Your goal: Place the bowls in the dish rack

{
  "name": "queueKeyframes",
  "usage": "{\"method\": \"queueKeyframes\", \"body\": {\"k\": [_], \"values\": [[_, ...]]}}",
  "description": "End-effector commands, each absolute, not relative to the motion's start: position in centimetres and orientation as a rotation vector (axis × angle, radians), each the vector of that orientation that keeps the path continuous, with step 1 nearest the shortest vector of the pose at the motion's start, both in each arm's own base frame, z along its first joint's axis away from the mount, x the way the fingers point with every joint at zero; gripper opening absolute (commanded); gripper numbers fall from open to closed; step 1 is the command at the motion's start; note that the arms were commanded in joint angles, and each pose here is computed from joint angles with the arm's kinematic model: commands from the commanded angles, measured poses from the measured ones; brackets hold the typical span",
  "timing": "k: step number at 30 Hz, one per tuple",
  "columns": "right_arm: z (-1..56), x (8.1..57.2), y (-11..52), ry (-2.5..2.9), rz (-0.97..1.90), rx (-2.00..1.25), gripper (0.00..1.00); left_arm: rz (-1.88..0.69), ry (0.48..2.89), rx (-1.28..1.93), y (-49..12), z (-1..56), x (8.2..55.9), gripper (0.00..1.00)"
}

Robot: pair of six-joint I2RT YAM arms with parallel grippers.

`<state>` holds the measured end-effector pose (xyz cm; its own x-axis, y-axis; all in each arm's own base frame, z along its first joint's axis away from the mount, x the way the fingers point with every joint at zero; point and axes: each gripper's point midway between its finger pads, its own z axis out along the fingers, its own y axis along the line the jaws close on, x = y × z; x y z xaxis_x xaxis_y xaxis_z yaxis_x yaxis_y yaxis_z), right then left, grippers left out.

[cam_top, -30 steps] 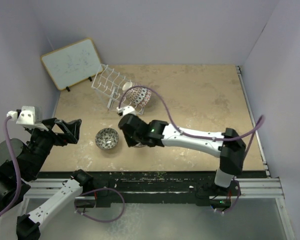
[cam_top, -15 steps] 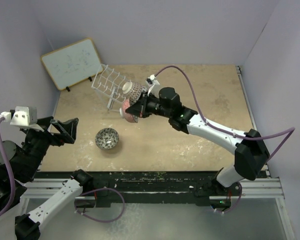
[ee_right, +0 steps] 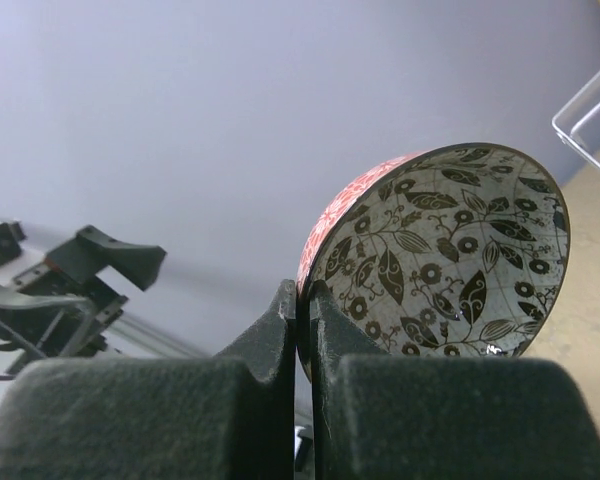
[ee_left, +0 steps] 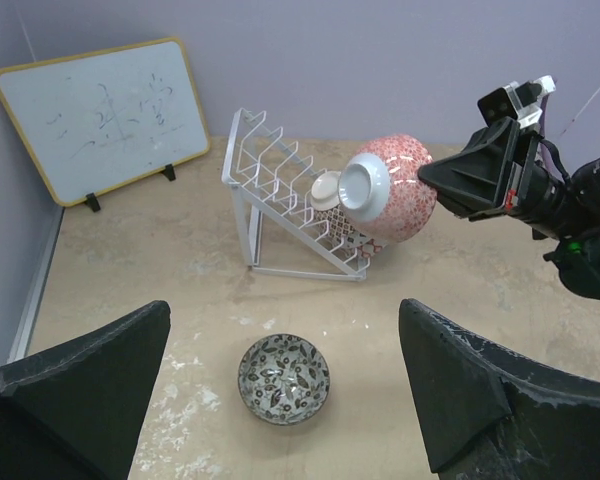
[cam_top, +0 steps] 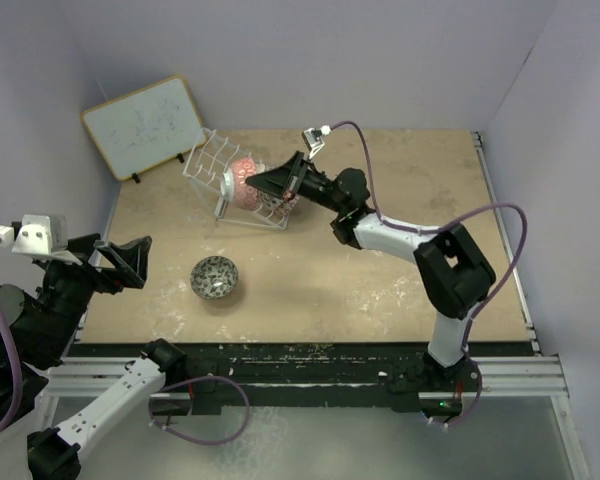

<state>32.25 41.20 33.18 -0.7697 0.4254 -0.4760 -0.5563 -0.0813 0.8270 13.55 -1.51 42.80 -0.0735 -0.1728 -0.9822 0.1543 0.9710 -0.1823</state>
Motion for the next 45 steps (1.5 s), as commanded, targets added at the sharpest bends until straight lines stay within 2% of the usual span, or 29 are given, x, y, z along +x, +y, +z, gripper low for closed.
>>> {"method": "queueKeyframes", "body": {"k": [1, 7, 16, 45], "values": [[42.4, 30.3, 38.4, 1.093, 2.143, -0.240, 0.00, -0.247, 1.604, -0.032, -0.8, 43.5, 13.2, 0.99], [42.9, 32.6, 36.7, 0.974, 2.193, -0.177, 0.00, -0.240, 1.601, -0.035, -0.5, 43.6, 13.0, 0.99], [39.0, 36.3, 34.6, 0.882, 2.355, 0.026, 0.00, -0.238, 1.607, -0.036, -0.5, 43.4, 13.0, 0.99], [34.3, 40.3, 36.2, 0.928, 2.482, 0.168, 0.00, -0.215, 1.619, -0.032, -0.4, 43.2, 13.3, 0.99]]}}
